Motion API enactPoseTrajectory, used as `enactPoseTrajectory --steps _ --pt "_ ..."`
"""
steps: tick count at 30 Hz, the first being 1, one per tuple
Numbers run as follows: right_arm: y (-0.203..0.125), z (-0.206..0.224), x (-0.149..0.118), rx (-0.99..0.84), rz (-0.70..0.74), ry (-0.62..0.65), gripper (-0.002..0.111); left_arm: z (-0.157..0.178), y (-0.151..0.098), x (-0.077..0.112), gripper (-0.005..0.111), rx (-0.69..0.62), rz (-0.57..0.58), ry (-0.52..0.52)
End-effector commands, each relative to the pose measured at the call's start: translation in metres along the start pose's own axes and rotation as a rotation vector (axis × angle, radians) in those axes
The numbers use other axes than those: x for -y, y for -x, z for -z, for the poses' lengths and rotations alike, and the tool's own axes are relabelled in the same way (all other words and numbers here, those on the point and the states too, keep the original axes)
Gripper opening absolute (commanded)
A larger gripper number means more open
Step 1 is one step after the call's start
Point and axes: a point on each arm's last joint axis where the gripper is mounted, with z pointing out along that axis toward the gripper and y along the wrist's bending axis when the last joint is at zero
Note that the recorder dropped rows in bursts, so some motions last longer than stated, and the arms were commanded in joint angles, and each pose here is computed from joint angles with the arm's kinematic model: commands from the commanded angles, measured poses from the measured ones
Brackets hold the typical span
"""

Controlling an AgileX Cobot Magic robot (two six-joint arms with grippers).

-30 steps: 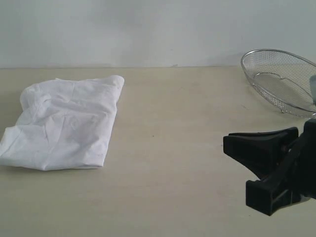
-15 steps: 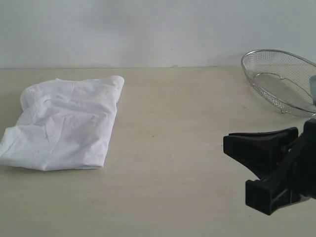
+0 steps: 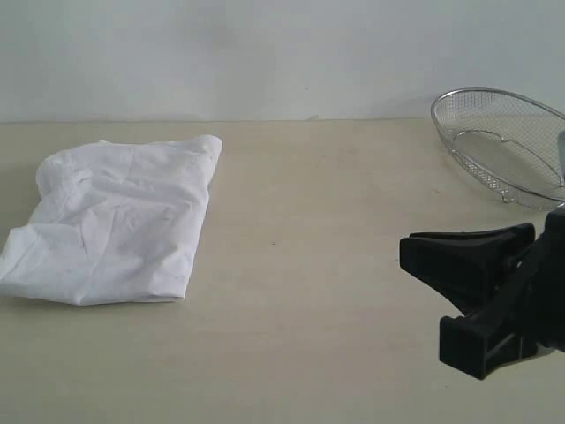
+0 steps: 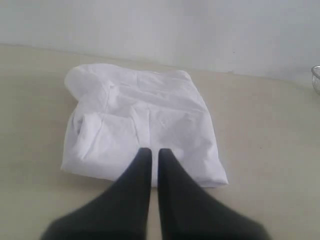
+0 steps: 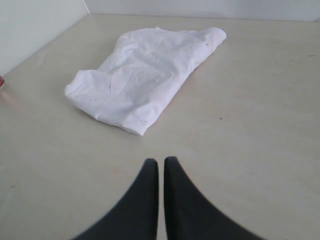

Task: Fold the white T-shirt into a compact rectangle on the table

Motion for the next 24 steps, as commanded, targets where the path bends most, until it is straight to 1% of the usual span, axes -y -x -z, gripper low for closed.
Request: enactPoseTrajectory --steps 1,24 --pt "-0.0001 0.0008 0.0008 0.011 0.009 -0.003 0.000 0.0002 -0.0001 0.0003 0.004 -0.002 0.011 -0.006" --pt "0.0002 0.0009 0.0018 0.013 0.021 -0.010 0.000 0.0002 -0.0001 0.0003 0.004 -0.002 0.011 -0.006"
